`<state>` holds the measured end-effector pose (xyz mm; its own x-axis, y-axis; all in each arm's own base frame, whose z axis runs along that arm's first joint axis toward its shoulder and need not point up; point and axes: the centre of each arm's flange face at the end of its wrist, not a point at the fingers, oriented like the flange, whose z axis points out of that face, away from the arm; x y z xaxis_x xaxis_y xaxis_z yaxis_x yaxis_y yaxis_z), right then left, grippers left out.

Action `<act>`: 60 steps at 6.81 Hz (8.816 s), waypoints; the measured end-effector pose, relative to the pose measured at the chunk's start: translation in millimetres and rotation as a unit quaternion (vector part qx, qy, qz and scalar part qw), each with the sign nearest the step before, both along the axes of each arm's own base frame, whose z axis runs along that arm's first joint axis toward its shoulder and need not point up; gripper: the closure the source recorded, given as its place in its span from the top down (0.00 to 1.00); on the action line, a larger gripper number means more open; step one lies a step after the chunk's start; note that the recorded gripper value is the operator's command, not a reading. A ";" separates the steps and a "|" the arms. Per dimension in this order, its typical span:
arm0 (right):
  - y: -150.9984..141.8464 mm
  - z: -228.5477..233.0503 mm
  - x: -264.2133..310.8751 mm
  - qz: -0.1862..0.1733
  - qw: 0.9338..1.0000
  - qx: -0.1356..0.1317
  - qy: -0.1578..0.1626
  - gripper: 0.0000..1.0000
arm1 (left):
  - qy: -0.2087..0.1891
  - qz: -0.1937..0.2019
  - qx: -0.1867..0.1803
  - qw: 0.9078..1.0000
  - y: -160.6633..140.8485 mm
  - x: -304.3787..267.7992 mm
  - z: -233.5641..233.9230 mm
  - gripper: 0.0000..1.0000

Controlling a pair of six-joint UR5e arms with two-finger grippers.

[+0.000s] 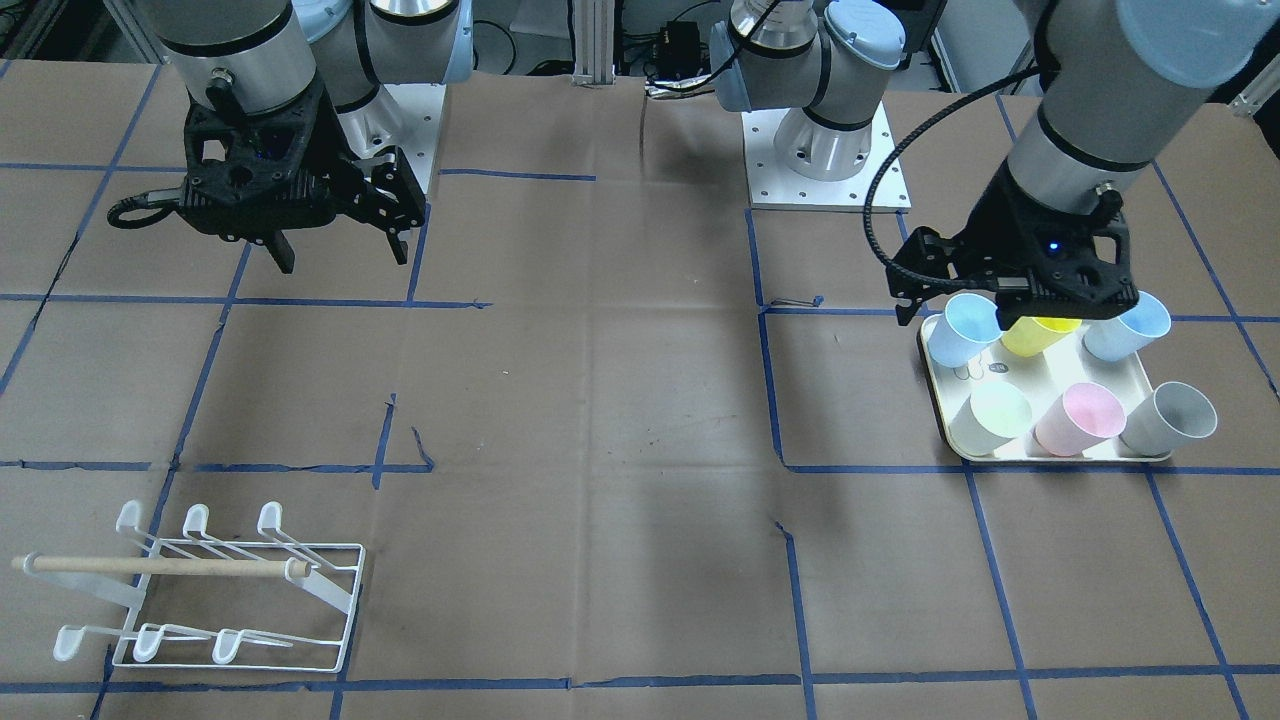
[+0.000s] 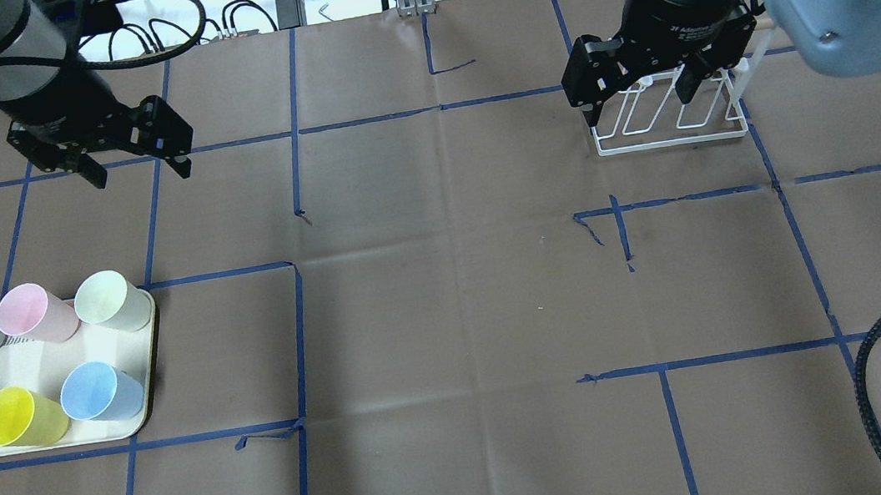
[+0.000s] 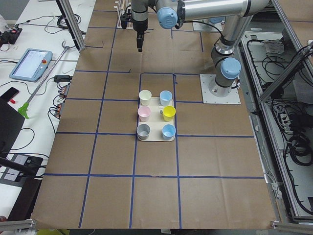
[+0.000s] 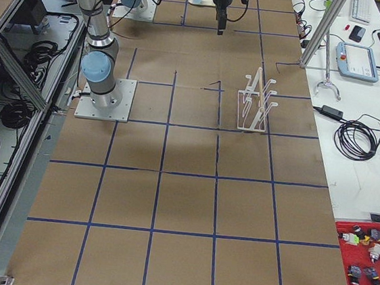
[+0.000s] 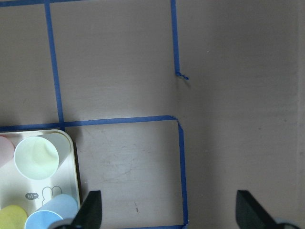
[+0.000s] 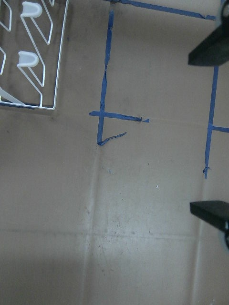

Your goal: Transfer IKEA cup to right arm and place on rack

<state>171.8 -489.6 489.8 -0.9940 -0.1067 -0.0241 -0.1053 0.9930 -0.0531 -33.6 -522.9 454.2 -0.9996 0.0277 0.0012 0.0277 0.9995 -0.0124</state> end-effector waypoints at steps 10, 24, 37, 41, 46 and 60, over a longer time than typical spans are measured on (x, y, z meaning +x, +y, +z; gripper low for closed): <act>0.4 1.3 0.1 -0.001 1.000 -0.001 -0.001 1.00 | -0.008 -0.003 -0.011 1.000 48.3 120.7 -165.4 0.98; -1.8 0.1 -0.2 -0.003 1.000 -0.001 -0.002 1.00 | -0.007 -0.010 -0.017 1.000 20.4 129.0 -207.5 0.00; -13.8 8.6 44.7 -0.298 0.887 -0.133 -0.326 0.99 | 0.292 -0.144 -0.302 0.896 -52.8 20.1 -17.2 0.00; 61.2 -86.6 47.2 -0.395 0.757 -0.175 -0.491 1.00 | 0.328 -0.266 -0.439 0.793 -15.0 -48.5 -78.6 0.00; 72.0 -131.4 36.2 -0.493 0.705 -0.153 -0.487 1.00 | 0.357 -0.332 -0.512 0.708 25.0 -141.9 -150.5 0.01; -5.3 -157.9 86.6 -0.476 0.717 -0.094 -0.500 1.00 | 0.374 -0.339 -0.519 0.690 46.3 -172.5 -162.9 0.07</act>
<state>258.4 -494.9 331.9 -0.1137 0.5136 -0.8505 0.7999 0.5550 0.2283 -206.1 -476.7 291.4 -0.4872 0.8624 0.1377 0.0808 0.2015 -0.9762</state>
